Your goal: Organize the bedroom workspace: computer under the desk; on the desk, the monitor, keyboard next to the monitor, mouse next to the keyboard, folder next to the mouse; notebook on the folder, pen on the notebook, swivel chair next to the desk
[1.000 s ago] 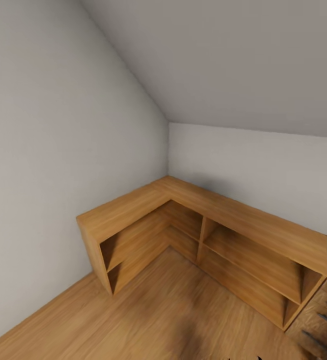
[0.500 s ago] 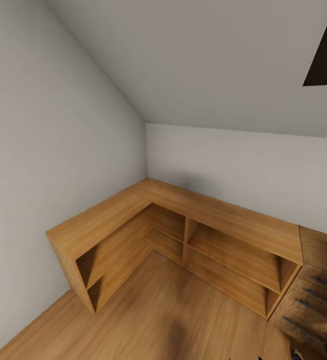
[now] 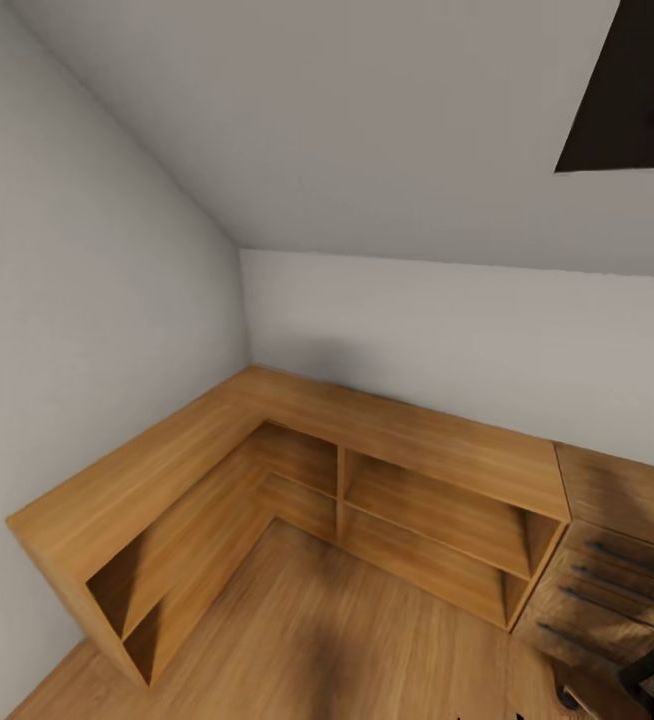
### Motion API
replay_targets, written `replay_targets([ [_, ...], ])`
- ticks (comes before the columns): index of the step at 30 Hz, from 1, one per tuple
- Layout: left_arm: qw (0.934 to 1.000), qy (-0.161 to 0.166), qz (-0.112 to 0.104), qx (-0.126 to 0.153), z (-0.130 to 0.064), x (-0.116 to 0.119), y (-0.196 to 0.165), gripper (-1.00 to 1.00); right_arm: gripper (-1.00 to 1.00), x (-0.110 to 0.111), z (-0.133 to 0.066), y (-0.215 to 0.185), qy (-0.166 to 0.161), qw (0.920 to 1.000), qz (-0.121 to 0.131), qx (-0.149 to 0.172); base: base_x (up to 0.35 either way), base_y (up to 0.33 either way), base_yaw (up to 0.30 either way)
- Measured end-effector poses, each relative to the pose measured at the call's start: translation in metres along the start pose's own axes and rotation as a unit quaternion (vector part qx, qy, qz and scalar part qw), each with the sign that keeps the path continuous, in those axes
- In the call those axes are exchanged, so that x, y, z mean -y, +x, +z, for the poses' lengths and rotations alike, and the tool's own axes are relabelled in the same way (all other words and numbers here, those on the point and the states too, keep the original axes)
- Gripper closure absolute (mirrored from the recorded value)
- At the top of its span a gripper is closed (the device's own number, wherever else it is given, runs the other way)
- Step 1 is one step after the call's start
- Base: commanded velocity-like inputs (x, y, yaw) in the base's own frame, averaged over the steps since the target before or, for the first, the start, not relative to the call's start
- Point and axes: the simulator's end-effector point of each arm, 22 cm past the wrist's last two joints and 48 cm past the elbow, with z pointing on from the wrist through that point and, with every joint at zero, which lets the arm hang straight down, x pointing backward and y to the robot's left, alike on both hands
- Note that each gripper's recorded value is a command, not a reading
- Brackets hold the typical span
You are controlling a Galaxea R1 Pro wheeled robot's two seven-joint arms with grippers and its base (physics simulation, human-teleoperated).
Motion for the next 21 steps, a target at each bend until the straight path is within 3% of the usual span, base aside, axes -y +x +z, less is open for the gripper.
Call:
replay_targets([
  [8, 1.0000, 0.000, 0.000, 0.000, 0.0000, 0.0001, -0.0001, -1.00, -1.00, 0.0000, -0.0001, 0.0000, 0.000, 1.0000, 0.000, 0.000, 0.087, 0.021, -0.300],
  [13, 1.0000, 0.000, 0.000, 0.001, 0.0000, 0.0002, -0.0009, -1.00, -1.00, 0.0004, -0.0001, -0.0004, 0.000, 1.0000, -0.001, 0.001, 0.226, 0.159, -0.300],
  [21, 1.0000, 0.001, -0.001, 0.003, 0.0001, 0.0006, -0.0020, -1.00, -1.00, 0.0004, 0.0002, -0.0018, 0.000, 1.0000, -0.001, 0.002, 0.278, 0.021, -0.300],
])
